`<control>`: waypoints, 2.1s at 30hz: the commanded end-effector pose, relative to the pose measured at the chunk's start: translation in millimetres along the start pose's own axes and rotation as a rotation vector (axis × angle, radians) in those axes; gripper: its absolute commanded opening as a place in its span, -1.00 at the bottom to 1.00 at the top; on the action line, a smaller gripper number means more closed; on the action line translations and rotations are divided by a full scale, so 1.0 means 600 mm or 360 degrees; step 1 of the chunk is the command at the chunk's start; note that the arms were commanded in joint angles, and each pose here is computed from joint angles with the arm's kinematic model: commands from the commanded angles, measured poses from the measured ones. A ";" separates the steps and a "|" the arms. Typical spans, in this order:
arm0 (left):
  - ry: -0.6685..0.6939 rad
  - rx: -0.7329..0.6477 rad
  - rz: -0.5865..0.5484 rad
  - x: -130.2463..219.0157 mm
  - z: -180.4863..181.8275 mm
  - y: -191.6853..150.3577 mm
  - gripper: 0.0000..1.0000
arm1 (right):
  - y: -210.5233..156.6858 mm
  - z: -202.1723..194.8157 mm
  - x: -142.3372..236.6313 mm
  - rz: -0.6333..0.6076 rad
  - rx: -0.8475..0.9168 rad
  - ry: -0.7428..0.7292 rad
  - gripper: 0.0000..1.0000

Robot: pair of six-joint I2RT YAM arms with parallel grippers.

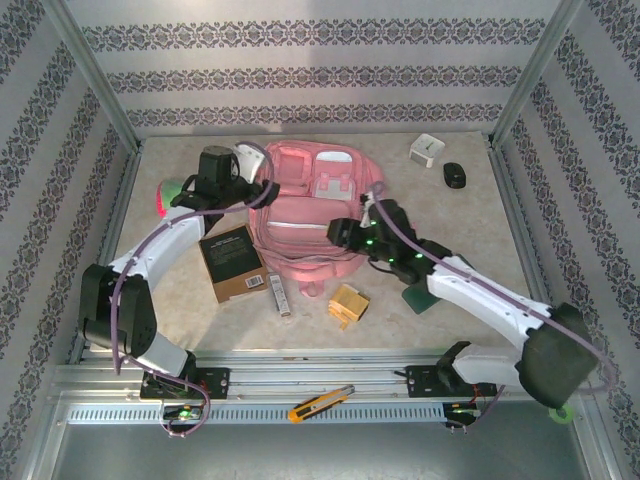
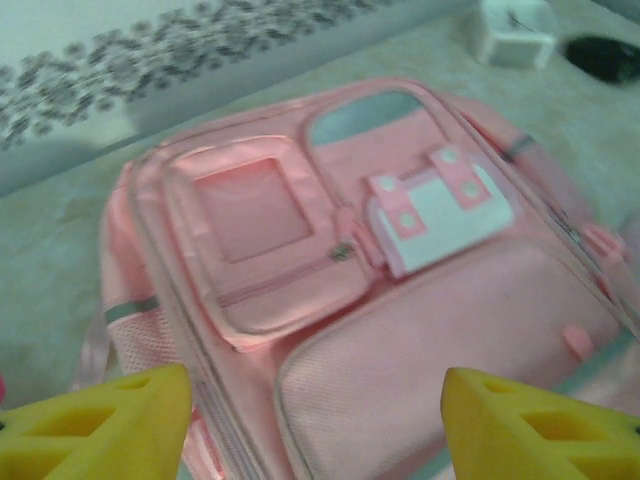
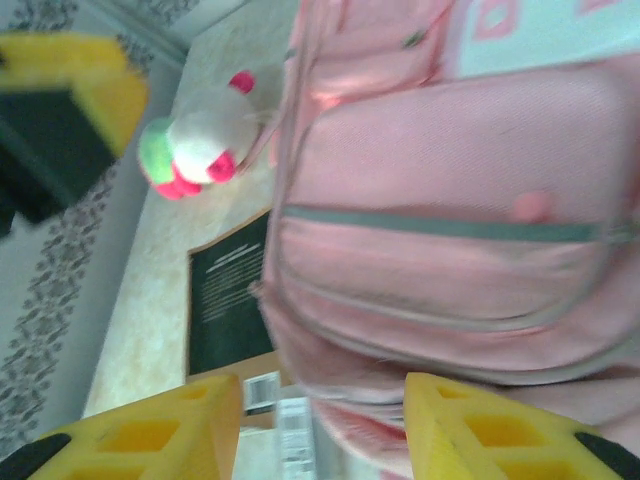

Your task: Pack the student bag

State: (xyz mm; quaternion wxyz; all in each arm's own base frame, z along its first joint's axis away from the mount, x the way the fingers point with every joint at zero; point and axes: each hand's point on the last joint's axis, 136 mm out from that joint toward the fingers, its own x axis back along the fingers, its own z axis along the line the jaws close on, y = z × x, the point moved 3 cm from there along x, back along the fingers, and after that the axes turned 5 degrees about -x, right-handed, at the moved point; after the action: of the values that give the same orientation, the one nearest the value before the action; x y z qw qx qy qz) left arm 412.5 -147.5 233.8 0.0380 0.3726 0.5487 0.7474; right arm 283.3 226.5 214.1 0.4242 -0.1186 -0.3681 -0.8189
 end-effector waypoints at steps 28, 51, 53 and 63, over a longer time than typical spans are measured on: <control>-0.0699 -0.1332 0.0245 -0.177 -0.219 -0.129 0.74 | 0.014 -0.151 0.081 -0.0122 0.0020 -0.0094 -0.05; -0.0712 -0.0892 -0.0389 0.032 -0.093 0.097 -1.00 | 0.134 -0.139 0.017 0.0085 0.1115 0.0173 0.00; -0.0697 -0.0865 -0.0441 0.043 -0.079 0.111 -1.00 | 0.142 -0.145 0.001 0.0126 0.1170 0.0233 -0.05; -0.0669 -0.0795 -0.0620 0.061 -0.034 0.144 -1.00 | 0.142 -0.207 -0.085 0.0409 0.1536 0.0306 -0.18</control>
State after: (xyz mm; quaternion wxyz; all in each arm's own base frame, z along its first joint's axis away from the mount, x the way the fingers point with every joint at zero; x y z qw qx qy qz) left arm 403.0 -175.7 258.0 0.2927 0.4600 0.3952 0.7393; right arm 392.7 135.1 145.2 0.5444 0.0774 -0.6303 -0.5480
